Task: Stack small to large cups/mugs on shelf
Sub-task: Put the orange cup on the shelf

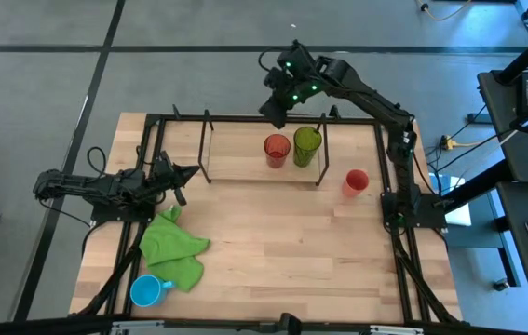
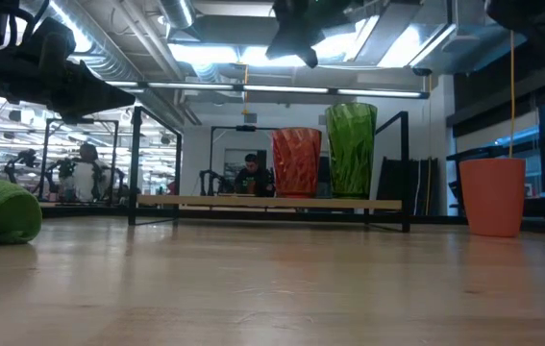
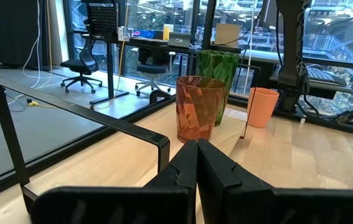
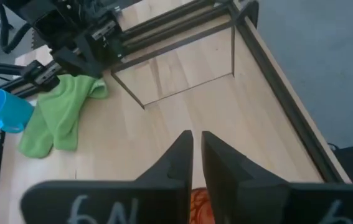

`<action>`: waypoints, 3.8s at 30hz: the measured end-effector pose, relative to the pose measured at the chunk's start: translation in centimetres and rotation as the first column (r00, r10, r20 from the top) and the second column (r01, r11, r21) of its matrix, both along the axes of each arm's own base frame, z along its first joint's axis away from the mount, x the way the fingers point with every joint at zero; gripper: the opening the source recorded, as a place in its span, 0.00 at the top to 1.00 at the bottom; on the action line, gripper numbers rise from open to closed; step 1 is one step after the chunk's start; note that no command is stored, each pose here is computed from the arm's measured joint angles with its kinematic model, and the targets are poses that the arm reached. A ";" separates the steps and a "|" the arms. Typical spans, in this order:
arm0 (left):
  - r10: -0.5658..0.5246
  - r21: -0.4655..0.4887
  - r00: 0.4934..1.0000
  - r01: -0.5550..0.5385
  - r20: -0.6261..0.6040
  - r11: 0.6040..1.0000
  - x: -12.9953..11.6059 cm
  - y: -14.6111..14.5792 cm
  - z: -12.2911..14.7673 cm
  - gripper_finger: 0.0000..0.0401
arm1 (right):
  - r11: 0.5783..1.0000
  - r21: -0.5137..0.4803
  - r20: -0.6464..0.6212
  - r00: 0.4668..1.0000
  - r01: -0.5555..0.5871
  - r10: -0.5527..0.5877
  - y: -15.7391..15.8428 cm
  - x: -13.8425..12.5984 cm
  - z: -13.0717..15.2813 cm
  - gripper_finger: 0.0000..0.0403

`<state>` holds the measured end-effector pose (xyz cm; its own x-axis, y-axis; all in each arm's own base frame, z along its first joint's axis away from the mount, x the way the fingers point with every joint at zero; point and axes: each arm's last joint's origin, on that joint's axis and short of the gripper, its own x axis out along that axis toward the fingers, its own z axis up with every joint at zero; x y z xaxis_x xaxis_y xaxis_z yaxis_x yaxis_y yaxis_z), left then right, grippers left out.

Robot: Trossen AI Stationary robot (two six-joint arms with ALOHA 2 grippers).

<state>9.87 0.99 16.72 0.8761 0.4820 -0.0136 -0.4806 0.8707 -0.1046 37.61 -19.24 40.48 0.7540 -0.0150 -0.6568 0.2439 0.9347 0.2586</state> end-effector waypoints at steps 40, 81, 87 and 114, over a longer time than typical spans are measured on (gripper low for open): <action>-0.762 -0.696 0.550 0.396 -0.343 0.599 0.4 -4.5 20.8 1.00 | 0.993 -0.087 -0.103 0.992 -0.084 0.074 15.5 -5.9 6.8 0.91; -0.534 -0.485 0.333 0.223 -0.777 0.845 2.0 -21.5 11.8 1.00 | 0.987 -0.048 -0.239 0.958 0.152 -0.159 17.3 -10.2 6.9 0.91; -0.533 -0.467 0.573 0.275 -0.623 0.841 3.0 -19.3 14.6 1.00 | 0.915 -0.047 -0.212 0.891 0.400 -0.400 14.8 -15.6 7.3 0.89; -0.297 -0.377 0.878 0.148 -0.376 0.914 2.3 -7.5 20.7 1.00 | 0.662 0.096 -0.567 0.588 0.744 -0.578 13.0 -27.4 -14.6 0.54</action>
